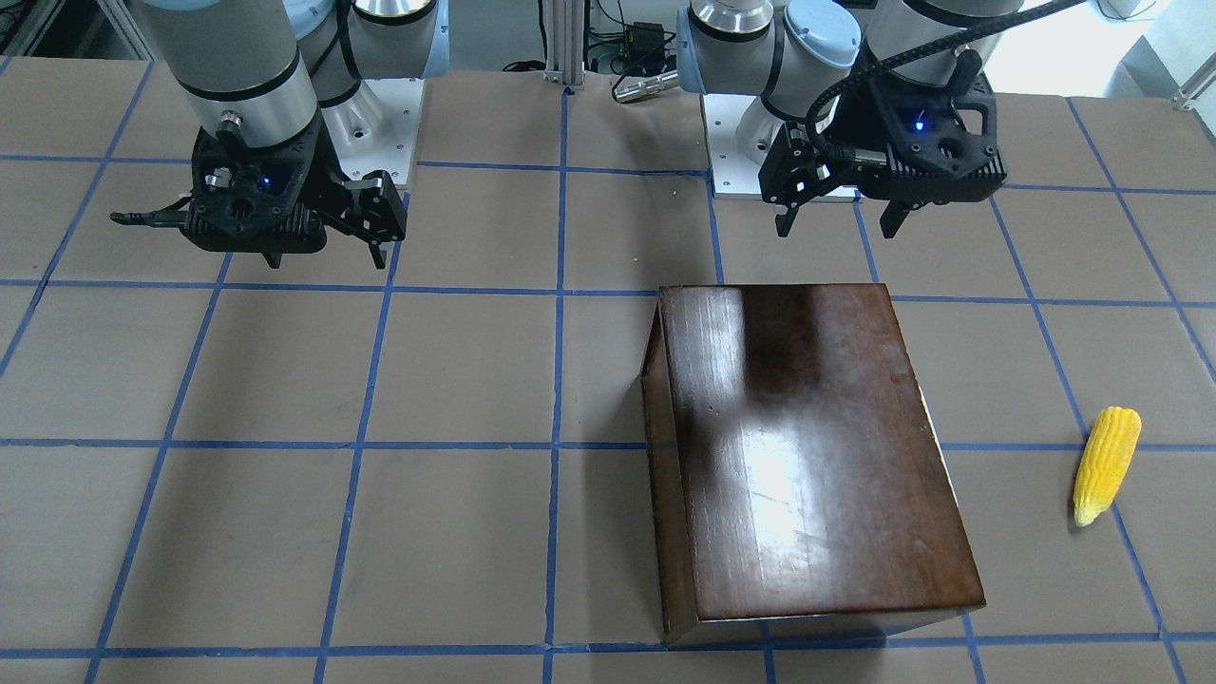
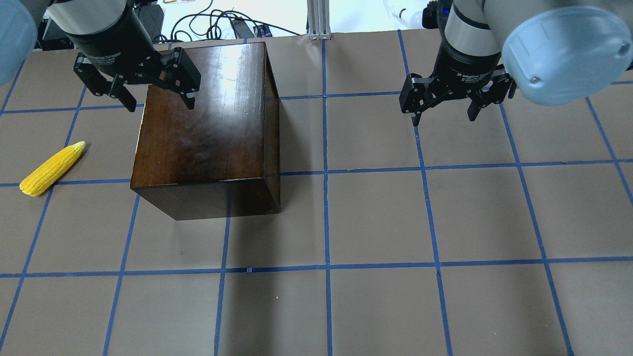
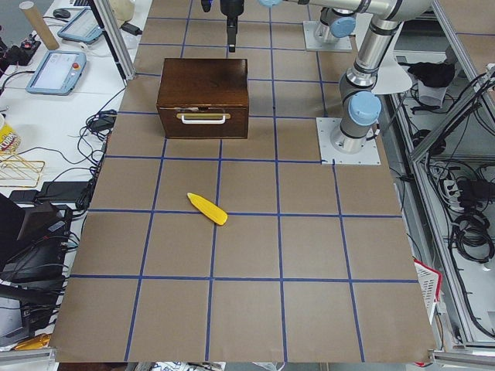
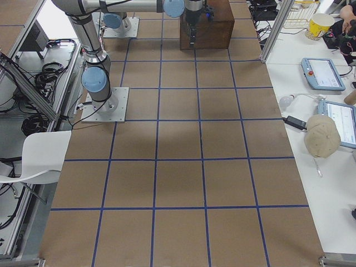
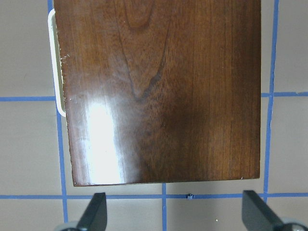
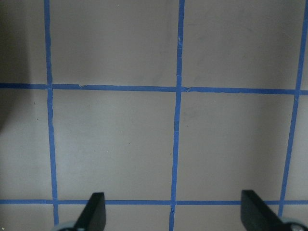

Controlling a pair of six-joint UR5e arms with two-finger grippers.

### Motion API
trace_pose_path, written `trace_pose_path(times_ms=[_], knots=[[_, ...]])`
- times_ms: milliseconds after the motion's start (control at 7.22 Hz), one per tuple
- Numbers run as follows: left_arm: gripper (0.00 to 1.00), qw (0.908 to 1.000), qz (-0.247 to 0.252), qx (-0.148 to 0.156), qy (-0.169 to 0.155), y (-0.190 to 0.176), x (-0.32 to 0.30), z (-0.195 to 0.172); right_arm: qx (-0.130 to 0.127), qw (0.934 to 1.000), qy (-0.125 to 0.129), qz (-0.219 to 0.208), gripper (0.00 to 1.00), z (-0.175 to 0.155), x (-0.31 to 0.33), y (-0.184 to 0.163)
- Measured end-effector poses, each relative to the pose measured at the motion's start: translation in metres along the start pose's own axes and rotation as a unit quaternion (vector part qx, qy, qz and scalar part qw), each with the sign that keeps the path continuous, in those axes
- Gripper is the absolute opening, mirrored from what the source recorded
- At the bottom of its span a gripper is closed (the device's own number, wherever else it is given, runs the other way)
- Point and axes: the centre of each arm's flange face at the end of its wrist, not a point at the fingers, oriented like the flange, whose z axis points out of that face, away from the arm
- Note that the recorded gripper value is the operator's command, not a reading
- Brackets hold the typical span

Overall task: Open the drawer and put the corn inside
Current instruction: 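Move the left gripper down beside the cabinet toward the white drawer handle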

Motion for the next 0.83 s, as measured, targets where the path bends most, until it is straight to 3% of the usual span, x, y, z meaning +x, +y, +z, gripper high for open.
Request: trace_pose_path(times_ms=[831], knots=[[1.0,1.0,0.002,-0.004,0.001,-0.0002,-0.0002,0.0047,0.0,1.0,0.0,0.0,1.0,0.0,0.0,0.0]])
